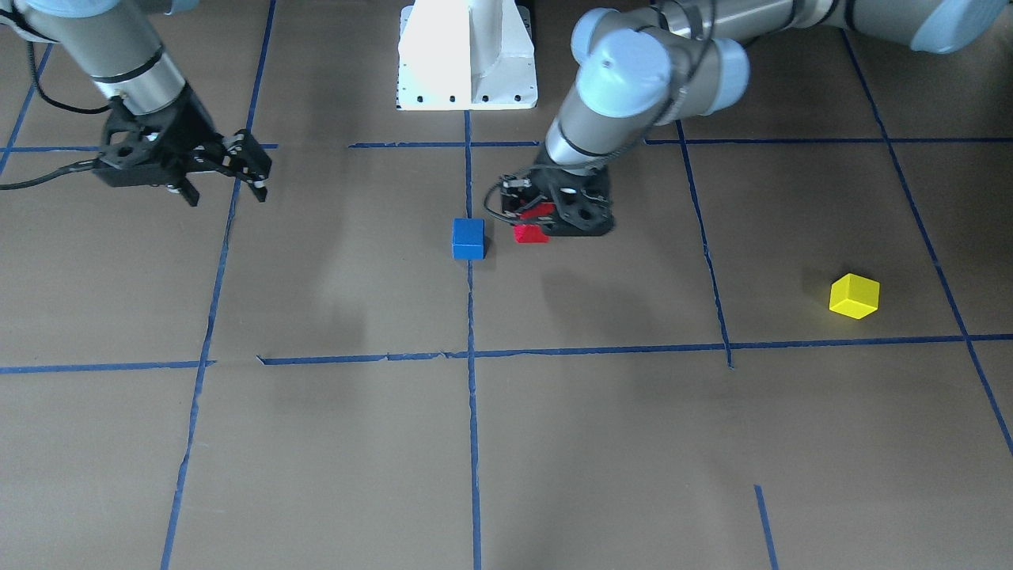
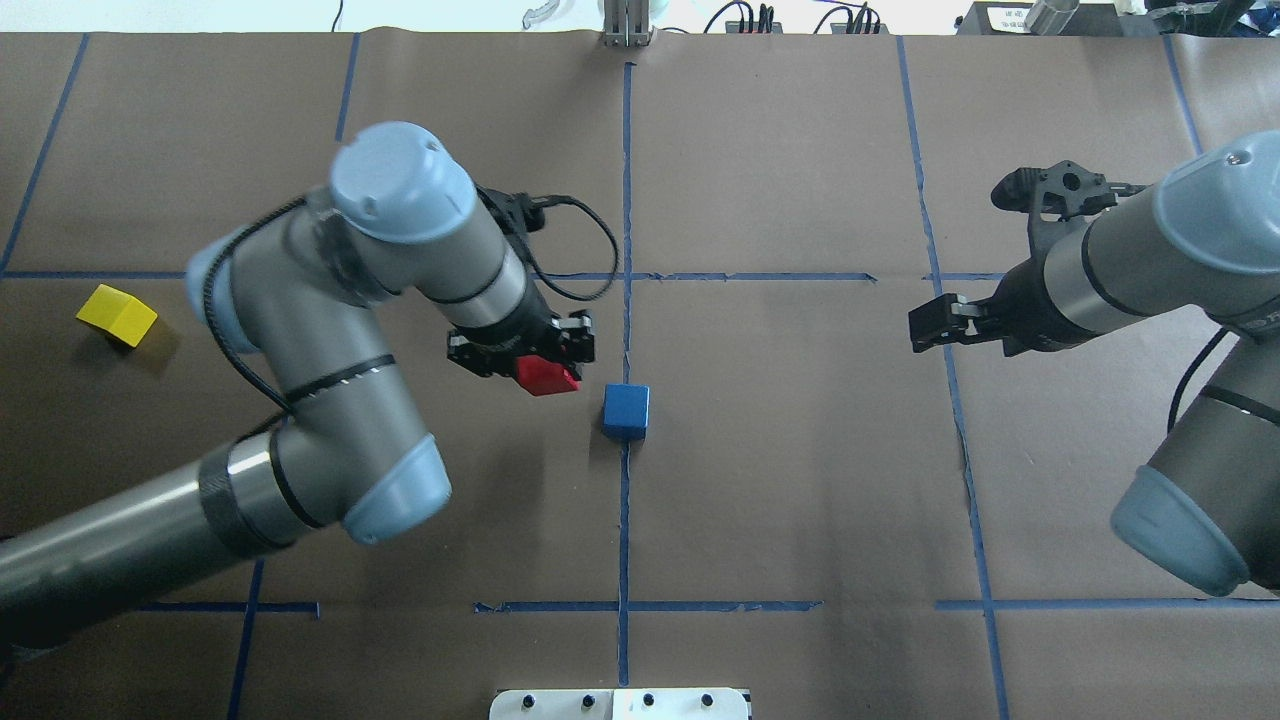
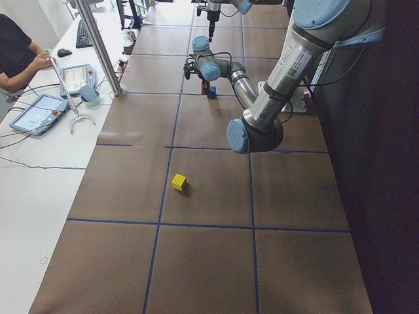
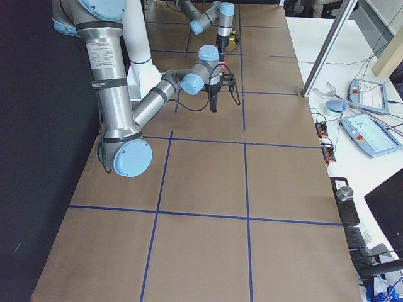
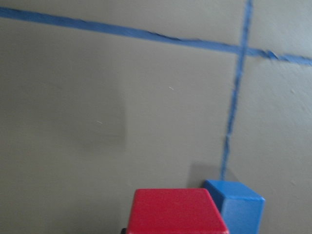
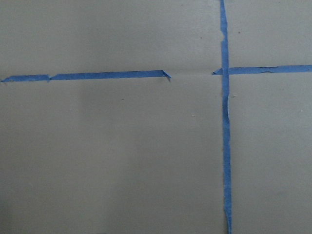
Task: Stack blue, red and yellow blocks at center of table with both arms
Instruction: 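Carry the red cube with the left gripper above the blue cube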
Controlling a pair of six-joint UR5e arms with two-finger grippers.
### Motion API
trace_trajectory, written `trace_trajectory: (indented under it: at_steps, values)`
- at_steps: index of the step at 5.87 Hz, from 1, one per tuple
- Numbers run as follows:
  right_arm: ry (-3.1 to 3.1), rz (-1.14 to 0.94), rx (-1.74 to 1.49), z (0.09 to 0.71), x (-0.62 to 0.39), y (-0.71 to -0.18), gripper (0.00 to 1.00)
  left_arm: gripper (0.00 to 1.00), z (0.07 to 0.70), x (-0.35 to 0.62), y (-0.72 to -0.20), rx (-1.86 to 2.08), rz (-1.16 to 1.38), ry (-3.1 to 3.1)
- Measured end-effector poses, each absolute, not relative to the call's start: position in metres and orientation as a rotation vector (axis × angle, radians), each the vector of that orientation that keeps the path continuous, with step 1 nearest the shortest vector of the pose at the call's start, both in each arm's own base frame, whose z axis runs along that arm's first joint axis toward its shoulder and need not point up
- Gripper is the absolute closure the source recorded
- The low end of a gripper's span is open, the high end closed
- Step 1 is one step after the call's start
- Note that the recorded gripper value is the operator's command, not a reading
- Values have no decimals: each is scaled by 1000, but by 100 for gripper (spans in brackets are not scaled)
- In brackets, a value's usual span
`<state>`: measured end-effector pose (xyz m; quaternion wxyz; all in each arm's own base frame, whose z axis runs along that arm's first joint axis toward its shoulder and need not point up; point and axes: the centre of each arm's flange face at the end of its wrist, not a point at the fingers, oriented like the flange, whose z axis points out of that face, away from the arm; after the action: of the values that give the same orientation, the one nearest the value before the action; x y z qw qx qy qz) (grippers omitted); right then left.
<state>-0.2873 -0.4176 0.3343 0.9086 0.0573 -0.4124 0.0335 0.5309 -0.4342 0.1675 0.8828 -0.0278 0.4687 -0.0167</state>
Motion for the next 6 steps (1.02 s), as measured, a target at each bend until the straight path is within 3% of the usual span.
trace_trajectory:
  at_steps: [2, 6]
  values:
    - [-823, 67, 106, 356, -271, -418, 0, 100, 127, 592, -389, 5, -15, 897]
    - [-815, 68, 100, 362, -269, -417, 0, 100, 125, 618, -398, 83, -54, 830]
